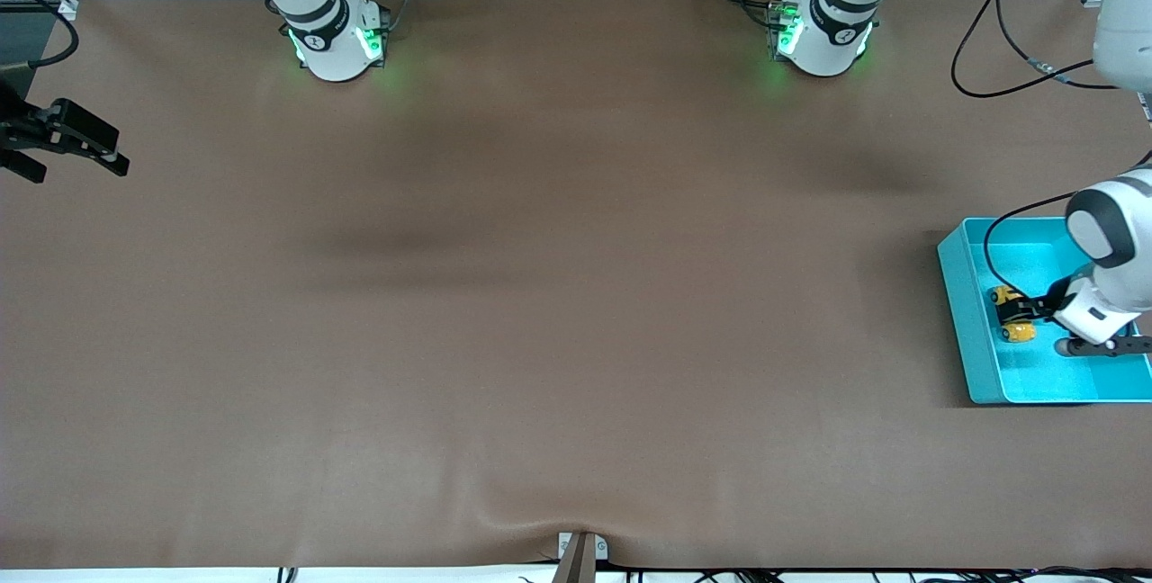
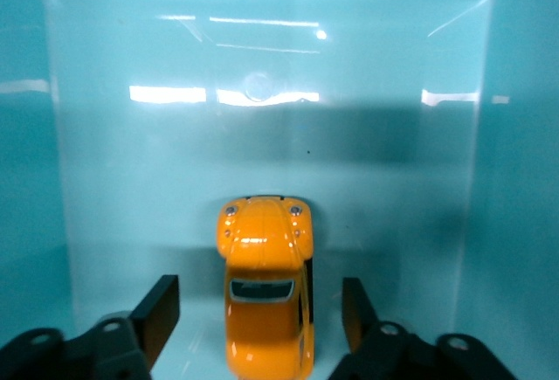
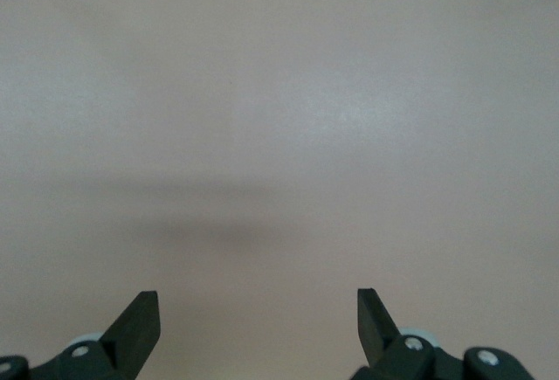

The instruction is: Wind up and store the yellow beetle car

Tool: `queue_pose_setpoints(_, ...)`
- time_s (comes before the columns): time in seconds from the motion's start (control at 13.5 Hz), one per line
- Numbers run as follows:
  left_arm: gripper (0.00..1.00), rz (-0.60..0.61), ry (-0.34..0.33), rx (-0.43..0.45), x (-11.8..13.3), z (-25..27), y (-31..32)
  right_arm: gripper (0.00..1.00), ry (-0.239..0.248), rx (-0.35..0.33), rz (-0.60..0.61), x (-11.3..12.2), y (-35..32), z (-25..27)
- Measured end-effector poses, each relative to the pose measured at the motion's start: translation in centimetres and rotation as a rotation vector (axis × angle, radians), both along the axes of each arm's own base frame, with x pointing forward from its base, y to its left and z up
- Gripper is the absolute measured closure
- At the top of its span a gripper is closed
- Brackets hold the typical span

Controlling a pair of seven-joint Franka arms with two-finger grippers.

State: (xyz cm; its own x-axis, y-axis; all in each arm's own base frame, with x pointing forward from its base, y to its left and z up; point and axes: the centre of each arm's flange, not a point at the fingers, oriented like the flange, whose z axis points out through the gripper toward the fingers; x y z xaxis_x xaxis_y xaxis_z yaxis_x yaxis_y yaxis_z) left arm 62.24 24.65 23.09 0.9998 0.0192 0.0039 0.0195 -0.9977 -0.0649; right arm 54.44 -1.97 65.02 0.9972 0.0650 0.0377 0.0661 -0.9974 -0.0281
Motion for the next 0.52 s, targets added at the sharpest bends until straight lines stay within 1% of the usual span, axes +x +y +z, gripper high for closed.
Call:
queue_pose_setpoints(0.07, 0.01, 0.001, 0.000, 0.000, 0.1, 2.5, -0.1, 0.00, 0.004, 0.000, -0.004, 0.0, 0.0, 0.0)
queue_pose_setpoints(0.22, 0.00, 0.005, 0.008, -0.001, -0.3, 8.0, -0.3, 0.00, 0.018, 0.001, -0.021, -0.2, 0.0, -0.2)
queue_pose_setpoints(0.37, 0.00, 0.004, 0.013, -0.005, -1.0, 12.6, -0.9, 0.00, 0.021, 0.002, -0.028, -0.2, 0.0, -0.2)
queue_pose_setpoints(0.52, 0.00, -0.012, 0.025, -0.020, -1.5, 16.4, -3.2, 0.00, 0.021, 0.002, -0.028, -0.2, 0.0, -0.2)
